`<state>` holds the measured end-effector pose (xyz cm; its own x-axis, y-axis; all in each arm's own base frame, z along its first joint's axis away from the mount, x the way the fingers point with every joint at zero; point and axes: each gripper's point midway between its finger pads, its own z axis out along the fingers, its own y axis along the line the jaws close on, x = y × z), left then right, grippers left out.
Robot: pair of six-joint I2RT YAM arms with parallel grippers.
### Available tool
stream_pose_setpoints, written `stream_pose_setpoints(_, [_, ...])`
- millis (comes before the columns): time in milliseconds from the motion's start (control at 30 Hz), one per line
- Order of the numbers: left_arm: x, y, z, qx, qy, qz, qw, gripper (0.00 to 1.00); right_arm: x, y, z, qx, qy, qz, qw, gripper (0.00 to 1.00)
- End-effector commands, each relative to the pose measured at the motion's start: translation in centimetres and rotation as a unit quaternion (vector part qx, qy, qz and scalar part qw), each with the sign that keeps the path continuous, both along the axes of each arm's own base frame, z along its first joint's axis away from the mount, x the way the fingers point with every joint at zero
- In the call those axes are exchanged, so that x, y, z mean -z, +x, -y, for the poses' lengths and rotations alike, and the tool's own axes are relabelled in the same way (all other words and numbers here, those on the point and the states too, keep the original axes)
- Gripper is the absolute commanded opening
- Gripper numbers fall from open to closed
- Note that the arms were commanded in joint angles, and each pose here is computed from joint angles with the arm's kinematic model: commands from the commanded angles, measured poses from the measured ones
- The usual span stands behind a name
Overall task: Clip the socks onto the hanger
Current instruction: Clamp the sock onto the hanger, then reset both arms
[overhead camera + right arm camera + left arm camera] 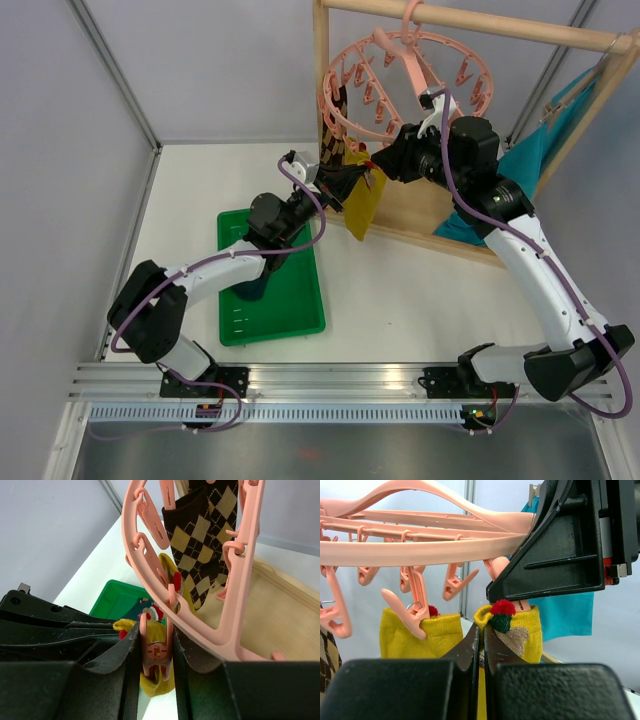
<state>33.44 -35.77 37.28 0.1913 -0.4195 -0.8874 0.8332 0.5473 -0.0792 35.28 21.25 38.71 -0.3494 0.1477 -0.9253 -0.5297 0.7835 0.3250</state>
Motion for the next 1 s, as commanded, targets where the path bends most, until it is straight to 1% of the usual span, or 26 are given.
stream_pose_setpoints(0, [-2.4, -0.4, 0.2, 0.01, -0.029, 0.015, 0.999, 0.02, -3.3, -0.1, 0.5, 0.01, 0.015, 0.056, 0.998, 0.3])
stream_pose_setpoints(67, [-2.4, -0.4, 0.2, 0.011, -0.028, 0.014, 0.999, 0.02, -3.3, -0.1, 0.6, 0.011, 0.016, 0.056, 0.998, 0.38])
stream_pose_setpoints(100, [-2.4, -0.4, 0.2, 0.011, -0.028, 0.014, 0.999, 0.02, -3.3, -0.1, 0.6, 0.012, 0.017, 0.055, 0.998, 0.49])
stream_pose_setpoints(133, [-2.4, -0.4, 0.2, 0.011, -0.028, 0.014, 0.999, 0.02, -3.3, -0.1, 0.6, 0.013, 0.017, 0.055, 0.998, 0.54])
stream_pose_setpoints(167, [-2.4, -0.4, 0.2, 0.011, -0.028, 0.013, 0.999, 0.02, -3.5, -0.2, 0.6, 0.013, 0.018, 0.057, 0.998, 0.57])
stream_pose_setpoints(200, [-2.3, -0.4, 0.2, 0.011, -0.026, 0.013, 0.999, 0.02, -3.5, -0.2, 0.7, 0.015, 0.019, 0.056, 0.998, 0.62])
stream_pose_setpoints(233, [-2.2, -0.4, 0.3, 0.013, -0.025, 0.013, 1.0, 0.02, -3.6, -0.2, 0.6, 0.013, 0.02, 0.057, 0.998, 0.65])
stream_pose_setpoints(267, [-2.1, -0.4, 0.3, 0.014, -0.023, 0.011, 1.0, 0.02, -3.7, -0.3, 0.8, 0.016, 0.02, 0.056, 0.998, 0.7])
stream_pose_setpoints(333, [-2.1, -0.5, 0.4, 0.016, -0.021, 0.01, 1.0, 0.02, -3.8, -0.4, 0.8, 0.017, 0.02, 0.053, 0.998, 0.75])
stream_pose_setpoints(433, [-1.7, -0.7, 0.5, 0.022, -0.013, -0.003, 1.0, 0.11, -4.1, -0.6, 1.2, 0.027, 0.02, 0.049, 0.998, 0.8])
stream_pose_setpoints(467, [-1.5, -0.9, 0.6, 0.028, -0.011, -0.01, 1.0, 0.23, -4.3, -0.8, 1.3, 0.028, 0.023, 0.047, 0.998, 0.84])
stream_pose_setpoints(533, [-1.0, -1.5, 0.6, 0.034, 0.0, -0.023, 0.999, 0.37, -4.5, -1.3, 1.5, 0.028, 0.025, 0.045, 0.998, 0.86])
stream_pose_setpoints(567, [-0.8, -1.6, 0.6, 0.035, 0.002, -0.033, 0.999, 0.48, -4.3, -1.5, 1.6, 0.03, 0.027, 0.04, 0.998, 0.88])
stream_pose_setpoints(600, [0.3, -1.7, 0.6, 0.033, 0.019, -0.058, 0.998, 0.52, -4.1, -1.7, 1.8, 0.034, 0.024, 0.035, 0.999, 0.89])
stream_pose_setpoints(633, [-0.2, -2.3, -0.1, 0.03, 0.02, -0.061, 0.997, 0.58, -3.9, -2.1, 2.1, 0.037, 0.024, 0.032, 0.999, 0.93])
stream_pose_setpoints(667, [0.1, -2.4, -0.5, 0.021, 0.031, -0.071, 0.997, 0.6, -3.7, -2.3, 2.3, 0.039, 0.022, 0.029, 0.999, 0.98])
stream_pose_setpoints(700, [1.3, -1.9, -1.4, -0.007, 0.046, -0.104, 0.993, 0.61, -3.5, -2.6, 2.5, 0.041, 0.022, 0.027, 0.999, 0.98])
stream_pose_setpoints(733, [0.6, -2.6, -2.8, -0.021, 0.041, -0.11, 0.993, 0.63, -3.4, -3.2, 2.9, 0.047, 0.023, 0.028, 0.998, 0.98])
stream_pose_setpoints(767, [0.6, -2.6, -3.8, -0.042, 0.039, -0.122, 0.991, 0.63, -3.3, -3.6, 3.1, 0.048, 0.024, 0.029, 0.998, 0.98])
stream_pose_setpoints(800, [2.2, -2.7, -4.6, -0.057, 0.064, -0.15, 0.985, 0.63, -3.3, -4.0, 3.4, 0.051, 0.026, 0.029, 0.998, 0.98])
stream_pose_setpoints(833, [2.1, -3.1, -5.5, -0.067, 0.07, -0.159, 0.983, 0.64, -3.9, -4.8, 3.9, 0.057, 0.03, 0.038, 0.997, 0.98])
stream_pose_setpoints(867, [1.0, -3.4, -7.2, -0.094, 0.058, -0.168, 0.98, 0.65, -3.8, -5.2, 4.1, 0.057, 0.03, 0.036, 0.997, 0.98])
stream_pose_setpoints(900, [1.4, -3.1, -8.6, -0.129, 0.059, -0.192, 0.971, 0.66, -3.6, -5.7, 4.3, 0.056, 0.028, 0.035, 0.997, 0.98])
stream_pose_setpoints(933, [2.3, -3.5, -9.4, -0.139, 0.082, -0.218, 0.962, 0.67, -3.7, -6.3, 4.6, 0.057, 0.027, 0.038, 0.997, 0.98])
stream_pose_setpoints(967, [2.4, -4.0, -10.0, -0.143, 0.093, -0.229, 0.958, 0.67, -3.1, -6.7, 4.8, 0.058, 0.019, 0.029, 0.998, 0.98])
